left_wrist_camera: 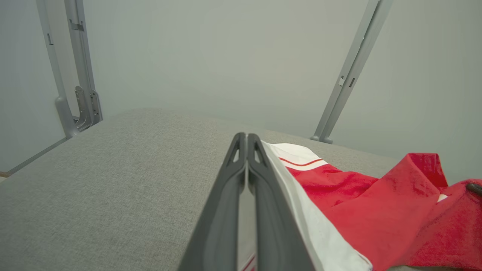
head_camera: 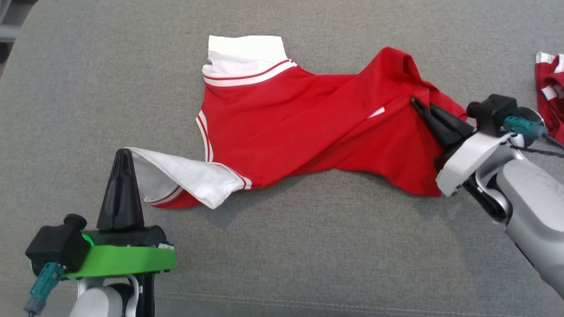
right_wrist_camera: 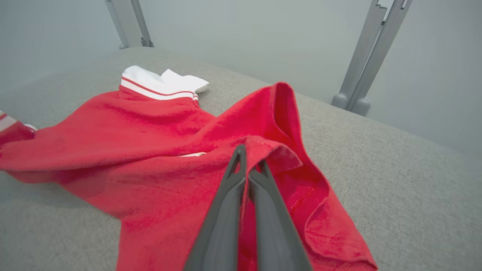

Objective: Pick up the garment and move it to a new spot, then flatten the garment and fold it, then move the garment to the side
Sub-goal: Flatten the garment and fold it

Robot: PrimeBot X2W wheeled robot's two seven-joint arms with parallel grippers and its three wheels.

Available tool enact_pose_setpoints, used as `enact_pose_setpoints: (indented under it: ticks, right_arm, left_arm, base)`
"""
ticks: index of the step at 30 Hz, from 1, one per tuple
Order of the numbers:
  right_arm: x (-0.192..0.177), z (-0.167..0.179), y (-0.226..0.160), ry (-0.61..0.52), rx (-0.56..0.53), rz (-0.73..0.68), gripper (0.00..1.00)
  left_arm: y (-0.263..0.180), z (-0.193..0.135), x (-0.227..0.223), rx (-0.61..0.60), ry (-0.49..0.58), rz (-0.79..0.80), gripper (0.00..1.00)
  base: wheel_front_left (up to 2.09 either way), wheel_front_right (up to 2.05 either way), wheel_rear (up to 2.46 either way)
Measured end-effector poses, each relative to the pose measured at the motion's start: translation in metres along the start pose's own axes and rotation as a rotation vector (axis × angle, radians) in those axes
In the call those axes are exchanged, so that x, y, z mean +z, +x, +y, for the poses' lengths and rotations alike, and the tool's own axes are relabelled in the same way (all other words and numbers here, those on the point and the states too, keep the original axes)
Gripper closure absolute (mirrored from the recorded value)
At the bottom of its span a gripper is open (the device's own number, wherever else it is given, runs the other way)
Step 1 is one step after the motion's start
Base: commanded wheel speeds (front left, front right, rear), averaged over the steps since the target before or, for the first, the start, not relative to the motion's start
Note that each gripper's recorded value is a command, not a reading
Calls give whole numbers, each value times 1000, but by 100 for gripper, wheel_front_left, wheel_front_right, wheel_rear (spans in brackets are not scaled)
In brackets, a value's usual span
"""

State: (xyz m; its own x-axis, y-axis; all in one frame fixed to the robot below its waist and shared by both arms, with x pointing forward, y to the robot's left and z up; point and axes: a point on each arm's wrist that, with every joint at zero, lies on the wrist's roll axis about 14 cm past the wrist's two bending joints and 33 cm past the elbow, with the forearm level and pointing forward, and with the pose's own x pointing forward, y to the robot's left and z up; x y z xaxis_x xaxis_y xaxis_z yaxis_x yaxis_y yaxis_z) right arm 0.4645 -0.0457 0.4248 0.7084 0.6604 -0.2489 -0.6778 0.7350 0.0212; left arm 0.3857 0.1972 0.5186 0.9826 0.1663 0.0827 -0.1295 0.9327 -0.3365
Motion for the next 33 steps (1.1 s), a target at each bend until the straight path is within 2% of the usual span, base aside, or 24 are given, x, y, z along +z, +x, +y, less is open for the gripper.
enact_pose_setpoints:
  ticks: [9,17,26,30,33]
  right_arm:
    - [103,-26,-24,29,-89,-336,100]
    - [168,-30,-74,-35,-138,-516,100]
    - [276,-28,-176,-167,-263,-877,100]
    - [303,-25,-227,-249,-333,-988,100]
    - [312,-22,-252,-293,-365,-1028,100]
  left_arm:
    - [25,-17,60,-82,52,-196,100]
    - [28,-32,130,-142,92,-408,100]
    - [5,-63,189,-240,74,-595,100]
    - [-12,-84,226,-321,75,-721,100]
    - [-22,-102,252,-390,83,-804,100]
  base:
    - [0,0,0]
    - [0,0,0]
    - [0,0,0]
    - [0,0,0]
    - [0,0,0]
